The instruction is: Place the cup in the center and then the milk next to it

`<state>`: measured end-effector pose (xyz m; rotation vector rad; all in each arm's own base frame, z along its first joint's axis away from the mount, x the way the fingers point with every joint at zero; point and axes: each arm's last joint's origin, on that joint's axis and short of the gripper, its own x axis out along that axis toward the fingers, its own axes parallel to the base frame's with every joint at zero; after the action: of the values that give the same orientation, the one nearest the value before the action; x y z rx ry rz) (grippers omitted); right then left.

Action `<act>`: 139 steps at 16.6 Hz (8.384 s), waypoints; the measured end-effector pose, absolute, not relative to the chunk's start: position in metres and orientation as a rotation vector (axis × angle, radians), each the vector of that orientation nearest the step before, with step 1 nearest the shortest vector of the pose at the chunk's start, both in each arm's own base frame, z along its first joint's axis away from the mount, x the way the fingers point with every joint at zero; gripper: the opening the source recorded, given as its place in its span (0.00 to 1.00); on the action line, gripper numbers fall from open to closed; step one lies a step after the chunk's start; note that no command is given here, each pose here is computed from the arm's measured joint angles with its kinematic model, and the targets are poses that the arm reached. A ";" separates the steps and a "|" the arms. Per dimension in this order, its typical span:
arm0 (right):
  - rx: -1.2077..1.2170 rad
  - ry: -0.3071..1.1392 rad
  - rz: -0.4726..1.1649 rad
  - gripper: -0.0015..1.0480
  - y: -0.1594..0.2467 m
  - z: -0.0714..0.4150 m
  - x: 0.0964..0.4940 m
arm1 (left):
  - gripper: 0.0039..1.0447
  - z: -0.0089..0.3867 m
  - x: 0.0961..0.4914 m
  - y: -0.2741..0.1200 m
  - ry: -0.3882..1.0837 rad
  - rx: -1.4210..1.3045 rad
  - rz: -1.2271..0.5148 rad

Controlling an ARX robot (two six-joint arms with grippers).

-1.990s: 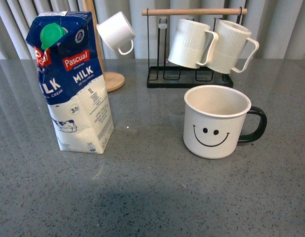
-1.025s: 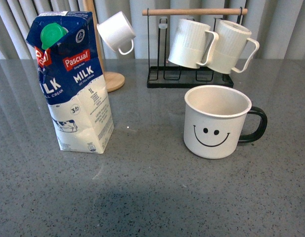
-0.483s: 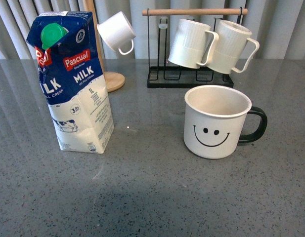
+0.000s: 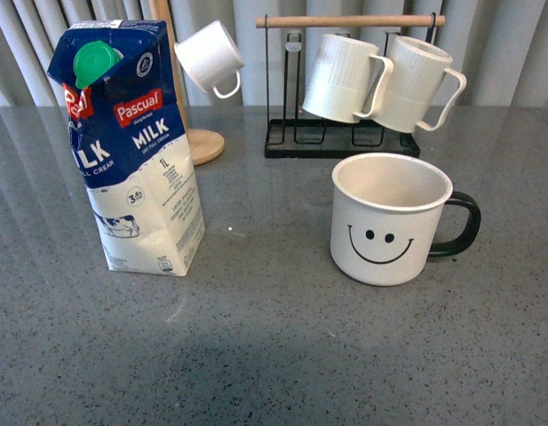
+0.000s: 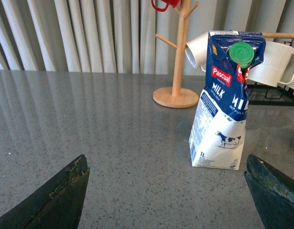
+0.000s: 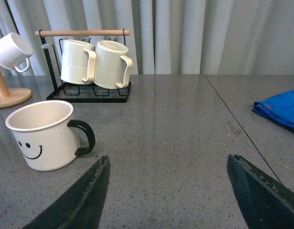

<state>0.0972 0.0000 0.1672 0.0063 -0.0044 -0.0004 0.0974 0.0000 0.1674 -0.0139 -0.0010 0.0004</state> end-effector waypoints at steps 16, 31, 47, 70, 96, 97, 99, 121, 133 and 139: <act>0.006 -0.005 0.000 0.94 0.000 0.167 0.097 | 0.94 0.169 0.099 -0.006 0.275 -0.053 -0.053; 0.006 -0.004 0.000 0.94 0.000 0.167 0.097 | 0.94 0.270 0.261 -0.066 0.226 0.017 -0.266; 0.006 -0.005 0.000 0.94 0.000 0.167 0.097 | 0.36 0.236 0.294 -0.078 0.332 -0.007 -0.232; 0.006 -0.005 0.000 0.94 0.000 0.167 0.097 | 0.02 0.237 0.255 -0.168 0.175 -0.154 -0.196; 0.006 -0.005 0.000 0.94 0.000 0.167 0.097 | 0.94 0.233 0.238 -0.184 0.167 -0.232 -0.239; 0.006 -0.004 0.000 0.94 0.000 0.167 0.097 | 0.94 0.233 0.238 -0.184 0.167 -0.232 -0.239; 0.006 -0.005 0.000 0.94 0.000 0.167 0.097 | 0.94 0.236 0.236 -0.179 0.156 -0.235 -0.245; 0.006 -0.004 0.000 0.94 0.000 0.167 0.097 | 0.00 0.212 0.138 0.000 0.012 -0.018 -0.001; 0.006 -0.004 0.000 0.94 0.000 0.167 0.097 | 0.01 0.181 0.117 0.000 0.004 -0.017 -0.001; 0.006 -0.004 0.000 0.94 0.000 0.167 0.097 | 0.01 0.171 0.110 0.000 -0.015 -0.017 -0.002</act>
<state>0.0972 0.0000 0.1672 0.0063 -0.0040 -0.0004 0.1096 -0.0001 0.1711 -0.0170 -0.0151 -0.0017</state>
